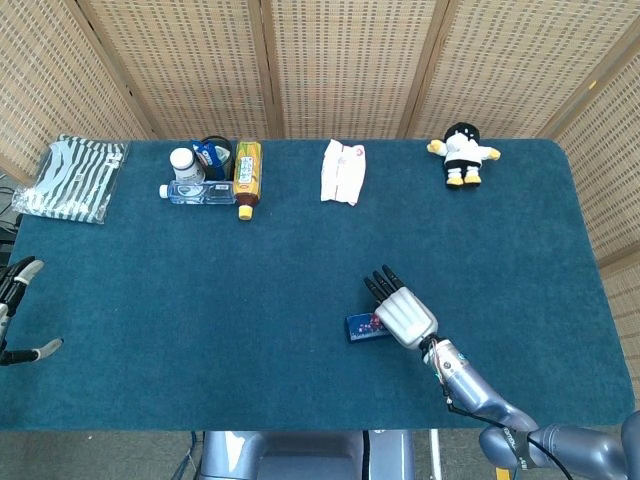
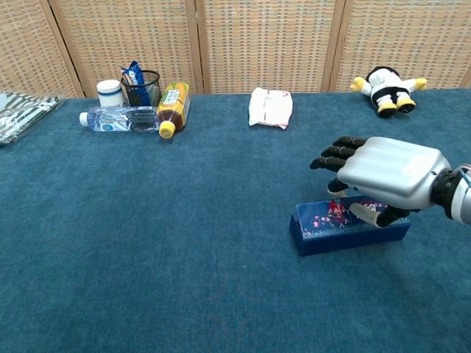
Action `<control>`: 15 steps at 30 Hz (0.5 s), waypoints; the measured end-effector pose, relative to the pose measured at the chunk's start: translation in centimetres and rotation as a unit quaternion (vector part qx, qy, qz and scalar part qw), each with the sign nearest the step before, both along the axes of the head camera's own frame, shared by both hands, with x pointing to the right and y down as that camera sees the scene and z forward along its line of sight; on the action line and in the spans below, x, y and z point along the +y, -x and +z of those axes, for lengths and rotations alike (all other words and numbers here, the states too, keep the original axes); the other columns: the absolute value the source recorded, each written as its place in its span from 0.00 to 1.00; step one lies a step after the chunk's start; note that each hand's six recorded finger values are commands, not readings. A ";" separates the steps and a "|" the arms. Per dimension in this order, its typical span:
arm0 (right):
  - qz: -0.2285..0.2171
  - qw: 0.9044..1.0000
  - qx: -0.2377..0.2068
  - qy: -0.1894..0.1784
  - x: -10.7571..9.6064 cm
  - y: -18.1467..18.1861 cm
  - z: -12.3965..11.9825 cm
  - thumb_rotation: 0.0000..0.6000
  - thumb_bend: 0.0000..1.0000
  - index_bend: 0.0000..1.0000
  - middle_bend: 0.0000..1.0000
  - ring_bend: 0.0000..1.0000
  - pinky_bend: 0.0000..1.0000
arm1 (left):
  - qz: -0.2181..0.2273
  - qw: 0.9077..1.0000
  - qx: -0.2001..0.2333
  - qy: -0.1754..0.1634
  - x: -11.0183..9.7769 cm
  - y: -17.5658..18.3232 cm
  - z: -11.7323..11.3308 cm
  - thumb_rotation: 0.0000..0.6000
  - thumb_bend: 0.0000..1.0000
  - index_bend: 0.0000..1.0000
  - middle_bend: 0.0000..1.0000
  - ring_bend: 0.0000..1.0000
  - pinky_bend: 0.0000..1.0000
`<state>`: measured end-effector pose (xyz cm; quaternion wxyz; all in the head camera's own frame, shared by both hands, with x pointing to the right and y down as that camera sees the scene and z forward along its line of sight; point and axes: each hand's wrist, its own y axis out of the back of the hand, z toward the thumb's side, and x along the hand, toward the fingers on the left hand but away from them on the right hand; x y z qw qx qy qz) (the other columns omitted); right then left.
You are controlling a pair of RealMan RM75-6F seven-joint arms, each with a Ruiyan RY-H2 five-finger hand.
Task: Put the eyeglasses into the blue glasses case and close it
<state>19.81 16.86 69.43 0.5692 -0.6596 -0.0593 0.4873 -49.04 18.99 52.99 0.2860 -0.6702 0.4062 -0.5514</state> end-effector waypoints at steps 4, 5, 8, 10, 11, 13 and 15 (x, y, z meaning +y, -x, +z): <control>-0.003 1.000 -0.011 -0.015 -0.3 0.2 -0.4 1.00 0.41 0.03 0.00 0.00 0.00 | 0.000 1.000 0.000 0.000 0.0 0.0 0.0 1.00 0.00 0.00 0.00 0.00 0.00; -0.002 1.000 -0.014 -0.019 -0.4 0.3 -0.6 1.00 0.41 0.03 0.00 0.00 0.00 | 0.000 1.000 0.000 0.000 0.0 0.0 0.0 1.00 0.00 0.00 0.00 0.00 0.00; 0.001 0.999 -0.022 -0.033 -0.7 0.3 -1.0 1.00 0.41 0.01 0.00 0.00 0.00 | 0.001 1.000 0.001 0.000 0.0 0.0 0.0 1.00 0.00 0.00 0.00 0.00 0.00; 0.006 0.999 -0.032 -0.042 -0.9 0.4 -1.6 1.00 0.41 0.01 0.00 0.00 0.00 | 0.000 1.000 0.001 -0.001 0.1 0.0 -0.1 1.00 0.00 0.00 0.00 0.00 0.00; 0.008 0.998 -0.038 -0.043 -1.0 0.4 -1.8 1.00 0.41 0.00 0.00 0.00 0.00 | 0.001 1.000 0.001 -0.001 0.1 0.0 -0.1 1.00 0.00 0.00 0.00 0.00 0.00; 0.015 0.998 -0.050 -0.041 -1.0 0.5 -2.4 1.00 0.40 0.00 0.00 0.00 0.00 | 0.001 1.000 0.001 -0.001 0.1 0.0 -0.1 1.00 0.00 0.00 0.00 0.00 0.00; 0.021 0.997 -0.060 -0.037 -1.0 0.5 -3.0 1.00 0.32 0.00 0.00 0.00 0.00 | 0.002 1.000 0.001 -0.001 0.1 -0.1 -0.1 1.00 0.00 0.00 0.00 0.00 0.00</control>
